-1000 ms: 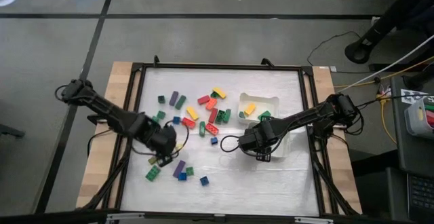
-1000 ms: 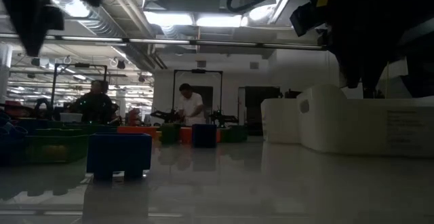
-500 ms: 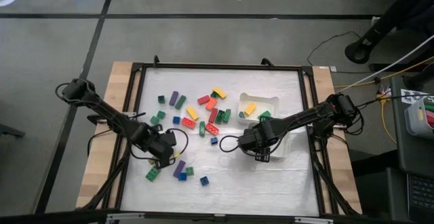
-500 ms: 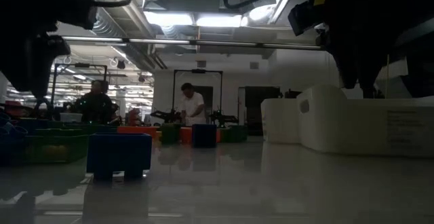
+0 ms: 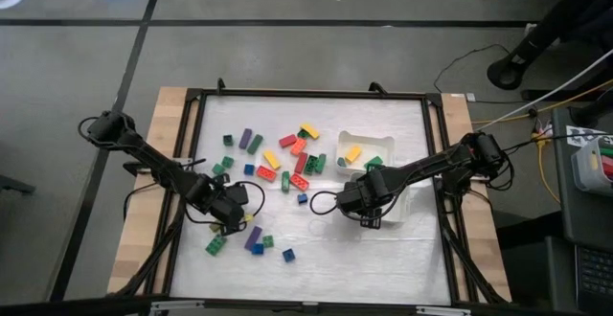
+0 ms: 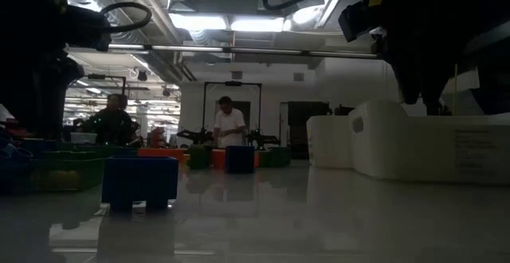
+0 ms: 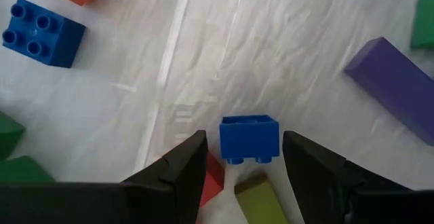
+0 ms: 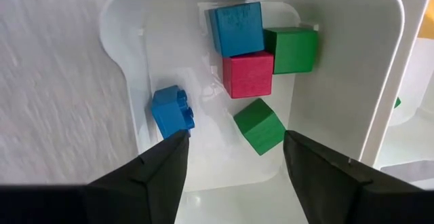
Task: Sort blocks by size
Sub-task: Put the blue cube game piece into the bottom white bin
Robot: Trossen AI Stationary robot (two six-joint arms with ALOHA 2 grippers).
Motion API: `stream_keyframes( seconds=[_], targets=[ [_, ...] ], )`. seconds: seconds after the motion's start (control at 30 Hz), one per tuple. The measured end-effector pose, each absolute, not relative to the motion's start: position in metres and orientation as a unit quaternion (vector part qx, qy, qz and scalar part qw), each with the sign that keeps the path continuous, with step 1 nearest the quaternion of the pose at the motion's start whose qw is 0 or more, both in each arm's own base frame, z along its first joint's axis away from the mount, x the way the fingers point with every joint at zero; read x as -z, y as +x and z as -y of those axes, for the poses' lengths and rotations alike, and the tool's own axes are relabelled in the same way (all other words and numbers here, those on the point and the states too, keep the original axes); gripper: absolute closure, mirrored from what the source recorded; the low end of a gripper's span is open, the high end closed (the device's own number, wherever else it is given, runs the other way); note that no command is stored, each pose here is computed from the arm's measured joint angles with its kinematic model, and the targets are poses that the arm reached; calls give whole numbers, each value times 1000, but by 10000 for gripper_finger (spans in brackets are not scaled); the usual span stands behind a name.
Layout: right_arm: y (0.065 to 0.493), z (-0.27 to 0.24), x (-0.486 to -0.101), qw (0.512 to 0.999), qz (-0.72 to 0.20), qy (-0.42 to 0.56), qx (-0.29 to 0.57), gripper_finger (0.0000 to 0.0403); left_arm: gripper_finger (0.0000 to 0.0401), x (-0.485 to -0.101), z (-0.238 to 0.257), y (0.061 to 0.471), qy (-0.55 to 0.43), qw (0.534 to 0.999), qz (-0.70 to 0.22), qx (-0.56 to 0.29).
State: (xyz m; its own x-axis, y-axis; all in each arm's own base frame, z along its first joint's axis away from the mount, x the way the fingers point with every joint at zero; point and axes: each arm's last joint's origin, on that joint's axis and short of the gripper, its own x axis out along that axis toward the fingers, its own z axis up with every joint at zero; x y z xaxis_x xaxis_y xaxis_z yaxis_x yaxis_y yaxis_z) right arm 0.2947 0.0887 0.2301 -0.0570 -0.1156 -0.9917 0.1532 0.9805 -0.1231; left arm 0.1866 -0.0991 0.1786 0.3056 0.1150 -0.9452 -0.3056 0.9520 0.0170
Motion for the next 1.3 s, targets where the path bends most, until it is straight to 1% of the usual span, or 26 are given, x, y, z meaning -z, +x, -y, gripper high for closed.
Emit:
stream_keyframes(
  seconds=[0.47,0.93,1.03,1.17,1.3],
  targets=[
    [295,-89,-230,686,-720,13,98,162,221,-177,100,188,-85,806,-572,-129],
    [295,-89,-230,686,-720,13,98,162,221,-153,104,196,-50,780,-607,-144],
    [295,-89,-230,686,-720,13,98,162,237,-153,106,198,-51,784,-603,-139],
    [295,-88,-230,688,-718,8,102,162,279,-153,107,200,-56,789,-596,-135],
    [295,-87,-232,698,-705,-16,123,162,279,-154,108,203,-73,798,-584,-131]
  ],
)
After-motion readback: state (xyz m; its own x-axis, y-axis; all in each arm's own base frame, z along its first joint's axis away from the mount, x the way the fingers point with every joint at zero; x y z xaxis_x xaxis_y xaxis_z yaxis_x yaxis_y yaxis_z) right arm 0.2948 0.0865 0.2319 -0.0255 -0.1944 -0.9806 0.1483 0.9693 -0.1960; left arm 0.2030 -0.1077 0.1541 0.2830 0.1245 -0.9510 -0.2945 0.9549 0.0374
